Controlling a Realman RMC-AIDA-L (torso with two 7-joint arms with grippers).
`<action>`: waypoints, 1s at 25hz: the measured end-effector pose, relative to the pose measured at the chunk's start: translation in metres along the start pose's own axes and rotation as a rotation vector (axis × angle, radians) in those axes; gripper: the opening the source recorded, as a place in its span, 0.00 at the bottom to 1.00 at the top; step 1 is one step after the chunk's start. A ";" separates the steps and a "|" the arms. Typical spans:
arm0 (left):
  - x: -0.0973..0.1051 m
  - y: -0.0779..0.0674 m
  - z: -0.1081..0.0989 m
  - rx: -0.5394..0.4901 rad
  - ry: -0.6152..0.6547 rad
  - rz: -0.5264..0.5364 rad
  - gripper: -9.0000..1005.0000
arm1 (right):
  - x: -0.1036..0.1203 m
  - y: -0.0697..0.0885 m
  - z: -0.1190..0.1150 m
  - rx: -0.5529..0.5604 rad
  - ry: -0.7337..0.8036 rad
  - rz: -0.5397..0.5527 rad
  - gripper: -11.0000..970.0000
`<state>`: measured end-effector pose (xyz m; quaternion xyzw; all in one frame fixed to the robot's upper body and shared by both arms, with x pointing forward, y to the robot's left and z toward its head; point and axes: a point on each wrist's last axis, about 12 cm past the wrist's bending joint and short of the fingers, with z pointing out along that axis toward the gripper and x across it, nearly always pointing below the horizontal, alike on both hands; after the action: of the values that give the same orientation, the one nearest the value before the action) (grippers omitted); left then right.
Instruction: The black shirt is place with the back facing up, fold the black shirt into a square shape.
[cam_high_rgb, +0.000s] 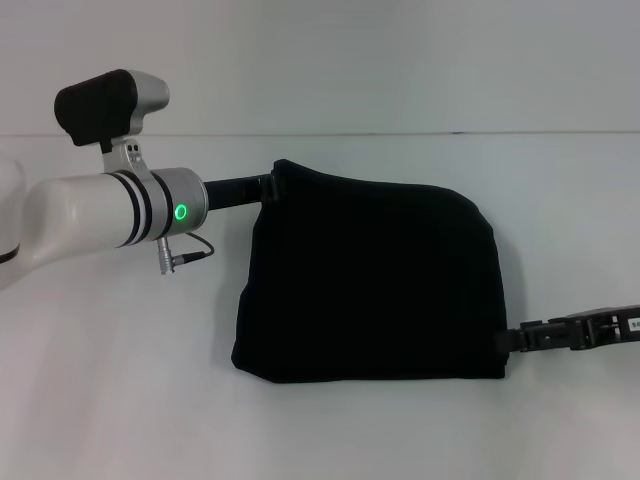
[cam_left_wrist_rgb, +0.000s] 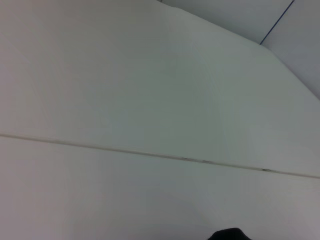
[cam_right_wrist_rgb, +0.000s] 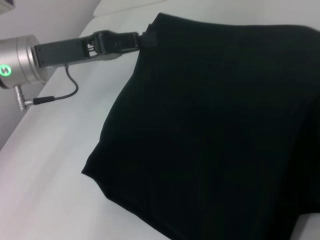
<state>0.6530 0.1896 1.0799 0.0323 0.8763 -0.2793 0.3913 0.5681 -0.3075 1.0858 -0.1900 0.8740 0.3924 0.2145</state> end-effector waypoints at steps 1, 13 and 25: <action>0.000 0.000 0.000 0.000 0.000 0.000 0.06 | 0.000 0.000 0.002 -0.001 0.000 0.001 0.91; -0.001 0.001 -0.001 -0.003 -0.002 0.000 0.06 | 0.004 0.001 0.027 0.032 -0.001 -0.003 0.61; -0.001 0.006 -0.003 -0.011 -0.005 -0.004 0.06 | 0.011 0.002 0.027 0.008 0.003 -0.012 0.15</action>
<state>0.6536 0.1959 1.0799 0.0280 0.8769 -0.2754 0.3930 0.5638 -0.2871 1.0650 -0.1947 0.8749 0.3872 0.2162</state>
